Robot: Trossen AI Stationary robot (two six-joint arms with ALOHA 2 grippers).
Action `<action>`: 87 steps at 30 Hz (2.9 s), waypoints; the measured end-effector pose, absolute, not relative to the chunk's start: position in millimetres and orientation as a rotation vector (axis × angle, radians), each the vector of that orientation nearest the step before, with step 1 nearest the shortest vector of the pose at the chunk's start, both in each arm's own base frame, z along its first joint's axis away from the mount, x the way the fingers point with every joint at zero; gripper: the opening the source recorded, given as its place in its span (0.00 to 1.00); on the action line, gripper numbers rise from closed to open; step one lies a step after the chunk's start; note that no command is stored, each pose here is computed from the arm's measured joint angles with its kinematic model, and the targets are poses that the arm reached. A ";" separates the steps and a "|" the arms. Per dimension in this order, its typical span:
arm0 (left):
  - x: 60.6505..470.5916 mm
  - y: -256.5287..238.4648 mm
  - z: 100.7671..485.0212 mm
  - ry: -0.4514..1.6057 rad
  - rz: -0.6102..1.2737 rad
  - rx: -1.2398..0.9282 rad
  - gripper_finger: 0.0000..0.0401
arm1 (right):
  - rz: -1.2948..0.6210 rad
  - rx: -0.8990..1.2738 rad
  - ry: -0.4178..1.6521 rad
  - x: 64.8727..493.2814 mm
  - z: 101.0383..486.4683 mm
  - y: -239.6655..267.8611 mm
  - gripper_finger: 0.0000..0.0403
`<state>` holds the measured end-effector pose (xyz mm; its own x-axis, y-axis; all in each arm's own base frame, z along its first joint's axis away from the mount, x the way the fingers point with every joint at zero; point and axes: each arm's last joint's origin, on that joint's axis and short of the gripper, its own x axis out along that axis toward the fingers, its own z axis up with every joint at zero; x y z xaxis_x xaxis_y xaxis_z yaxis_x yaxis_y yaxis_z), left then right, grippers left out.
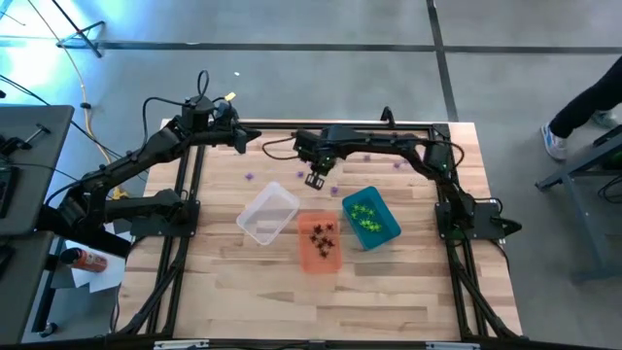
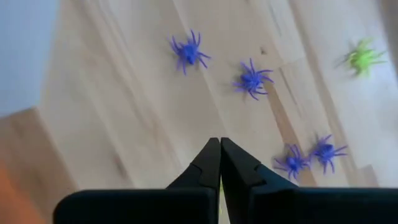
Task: Sort Halloween decoration
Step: Put the green spider toy into the blue bin
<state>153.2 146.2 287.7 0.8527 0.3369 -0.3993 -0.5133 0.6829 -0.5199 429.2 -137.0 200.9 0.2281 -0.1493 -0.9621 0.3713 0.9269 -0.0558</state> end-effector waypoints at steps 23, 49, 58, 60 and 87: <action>172.1 137.0 312.7 0.087 0.362 -0.422 0.00 | -0.086 0.322 0.179 245.3 302.1 -48.3 0.00; 242.6 75.8 309.8 0.006 -0.011 -0.304 0.00 | -0.002 0.296 -0.077 225.6 311.5 -38.2 0.00; 242.1 77.5 309.6 0.007 -0.002 -0.304 0.00 | 0.006 0.429 0.398 224.0 307.7 -32.0 0.00; 242.1 77.5 309.5 0.008 -0.002 -0.305 0.00 | 0.000 0.446 0.600 220.0 298.4 -26.7 0.00; 241.7 78.9 294.7 0.141 0.066 -0.290 0.00 | -0.482 0.905 1.206 264.9 174.6 -23.4 0.07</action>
